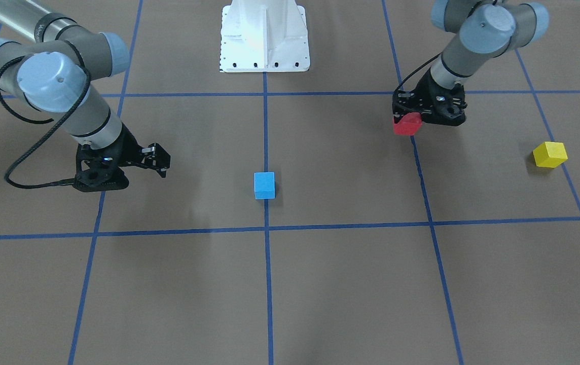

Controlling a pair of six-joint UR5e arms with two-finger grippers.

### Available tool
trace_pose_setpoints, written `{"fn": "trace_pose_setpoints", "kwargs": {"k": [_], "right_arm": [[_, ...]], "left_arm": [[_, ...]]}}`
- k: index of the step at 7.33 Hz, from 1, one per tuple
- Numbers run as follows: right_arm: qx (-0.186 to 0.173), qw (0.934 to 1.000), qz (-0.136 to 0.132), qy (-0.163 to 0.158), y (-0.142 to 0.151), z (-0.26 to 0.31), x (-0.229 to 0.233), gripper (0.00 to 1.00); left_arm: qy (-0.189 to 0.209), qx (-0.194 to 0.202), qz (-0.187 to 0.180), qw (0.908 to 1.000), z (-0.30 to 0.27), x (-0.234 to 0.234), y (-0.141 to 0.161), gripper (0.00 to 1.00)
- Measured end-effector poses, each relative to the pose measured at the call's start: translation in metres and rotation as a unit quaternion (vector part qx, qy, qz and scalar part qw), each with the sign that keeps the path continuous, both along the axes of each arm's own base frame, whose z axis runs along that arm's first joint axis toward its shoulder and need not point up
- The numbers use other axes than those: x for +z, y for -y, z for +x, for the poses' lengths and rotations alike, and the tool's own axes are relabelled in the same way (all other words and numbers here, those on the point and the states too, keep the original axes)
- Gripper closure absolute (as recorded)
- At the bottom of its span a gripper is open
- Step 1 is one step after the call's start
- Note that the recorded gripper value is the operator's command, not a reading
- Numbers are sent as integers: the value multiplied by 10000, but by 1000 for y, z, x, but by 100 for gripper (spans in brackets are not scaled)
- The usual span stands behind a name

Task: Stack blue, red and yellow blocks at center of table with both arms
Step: 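Carry the red cube with the left gripper above the blue cube, then lower the red cube onto the blue cube with the left gripper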

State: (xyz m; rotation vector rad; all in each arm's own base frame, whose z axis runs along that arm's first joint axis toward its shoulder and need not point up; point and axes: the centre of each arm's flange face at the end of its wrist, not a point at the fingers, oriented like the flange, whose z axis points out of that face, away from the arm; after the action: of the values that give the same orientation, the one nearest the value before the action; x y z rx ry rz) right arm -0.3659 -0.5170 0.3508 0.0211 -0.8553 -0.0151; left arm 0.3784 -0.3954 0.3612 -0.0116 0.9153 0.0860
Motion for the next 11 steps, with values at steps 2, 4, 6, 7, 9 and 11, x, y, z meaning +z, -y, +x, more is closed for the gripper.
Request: {"fn": "trace_pose_setpoints", "kwargs": {"k": [2,4,6,7,9,11], "right_arm": [[-69,9999,44,-149,16,53,46,0],[78,9994,-115,-306,17,91,83,0],[181,9987,-203,-435,17,130,116,0],[163,9987,-226,-437,15,144,127,0],[152,9987,-258,-402,15,153,132,0],[151,9988,-264,-397,15,154,133,0]], "left_arm": [[79,-25,18,10000,74,-107,56,100],[174,-109,159,9997,126,-169,98,100],[262,-33,255,9993,165,-210,128,100],[301,-2,250,9992,181,-225,137,100],[382,50,204,9991,205,-244,146,100],[492,61,186,9986,220,-242,141,100]]}}
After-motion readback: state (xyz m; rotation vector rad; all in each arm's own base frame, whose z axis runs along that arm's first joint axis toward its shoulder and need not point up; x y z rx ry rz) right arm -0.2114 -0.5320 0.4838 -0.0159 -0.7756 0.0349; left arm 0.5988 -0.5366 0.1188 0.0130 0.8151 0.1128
